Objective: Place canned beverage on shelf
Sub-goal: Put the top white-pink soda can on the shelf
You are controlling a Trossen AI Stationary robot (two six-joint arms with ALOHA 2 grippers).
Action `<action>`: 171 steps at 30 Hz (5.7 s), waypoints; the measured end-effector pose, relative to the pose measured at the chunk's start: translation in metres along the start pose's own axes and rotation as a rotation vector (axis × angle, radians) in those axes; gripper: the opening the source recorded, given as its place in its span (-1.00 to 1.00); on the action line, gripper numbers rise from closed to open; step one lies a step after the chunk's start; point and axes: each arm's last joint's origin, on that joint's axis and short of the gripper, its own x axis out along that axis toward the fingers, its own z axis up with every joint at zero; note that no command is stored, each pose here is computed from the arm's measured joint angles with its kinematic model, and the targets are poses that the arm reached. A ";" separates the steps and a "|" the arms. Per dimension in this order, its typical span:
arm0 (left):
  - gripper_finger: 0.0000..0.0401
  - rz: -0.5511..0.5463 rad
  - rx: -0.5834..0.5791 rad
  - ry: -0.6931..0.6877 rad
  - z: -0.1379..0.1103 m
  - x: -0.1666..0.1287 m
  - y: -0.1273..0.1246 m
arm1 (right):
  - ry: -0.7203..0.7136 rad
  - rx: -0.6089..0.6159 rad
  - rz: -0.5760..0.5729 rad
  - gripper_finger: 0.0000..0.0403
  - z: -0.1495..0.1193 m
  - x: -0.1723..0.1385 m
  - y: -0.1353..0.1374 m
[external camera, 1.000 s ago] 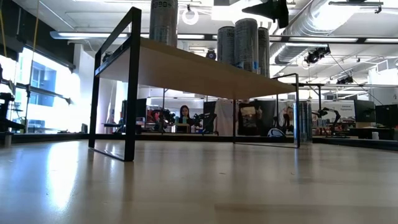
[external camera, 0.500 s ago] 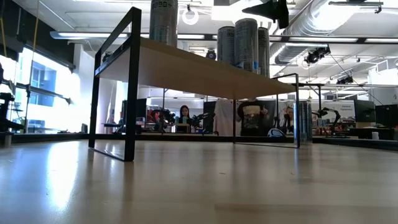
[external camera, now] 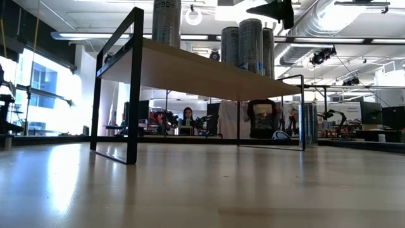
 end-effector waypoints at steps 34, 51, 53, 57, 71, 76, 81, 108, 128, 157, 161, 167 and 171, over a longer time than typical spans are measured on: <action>0.29 -0.026 0.018 0.140 0.005 0.033 0.001 | 0.007 -0.006 -0.003 0.74 -0.001 0.000 0.000; 0.16 0.000 -0.230 0.140 0.005 0.033 0.004 | 0.006 0.004 -0.004 0.74 -0.001 0.000 0.000; 0.16 0.011 -0.270 0.140 0.005 0.033 0.005 | 0.006 0.004 -0.004 0.74 -0.001 0.000 0.000; 0.16 0.024 -0.316 0.137 0.005 0.033 0.006 | 0.007 0.005 -0.004 0.74 -0.001 0.000 0.000; 0.16 0.108 -0.280 0.027 0.015 0.034 0.009 | 0.006 0.005 -0.004 0.74 -0.001 0.000 0.000; 0.16 0.105 -0.282 -0.027 0.020 0.035 0.013 | 0.006 0.005 -0.004 0.74 -0.001 0.000 0.000; 0.16 0.120 -0.282 -0.017 0.025 0.048 0.020 | 0.006 0.005 -0.004 0.74 -0.001 0.000 0.000; 0.16 0.124 -0.264 -0.145 0.047 0.081 0.053 | 0.006 0.031 -0.003 0.74 -0.001 0.000 0.000; 0.16 0.124 -0.263 -0.157 0.051 0.087 0.054 | 0.006 0.054 -0.003 0.74 -0.001 0.000 0.000; 0.20 0.135 -0.264 -0.158 0.051 0.087 0.054 | 0.006 0.054 -0.003 0.74 -0.001 0.000 0.000; 0.25 0.136 -0.264 -0.157 0.051 0.087 0.054 | 0.006 0.054 -0.003 0.74 -0.001 0.000 0.000; 0.30 0.137 -0.265 -0.157 0.051 0.087 0.054 | 0.006 0.054 -0.003 0.74 -0.001 0.000 0.000; 0.34 0.137 -0.265 -0.166 0.052 0.086 0.055 | 0.006 0.054 -0.003 0.74 -0.001 0.000 0.000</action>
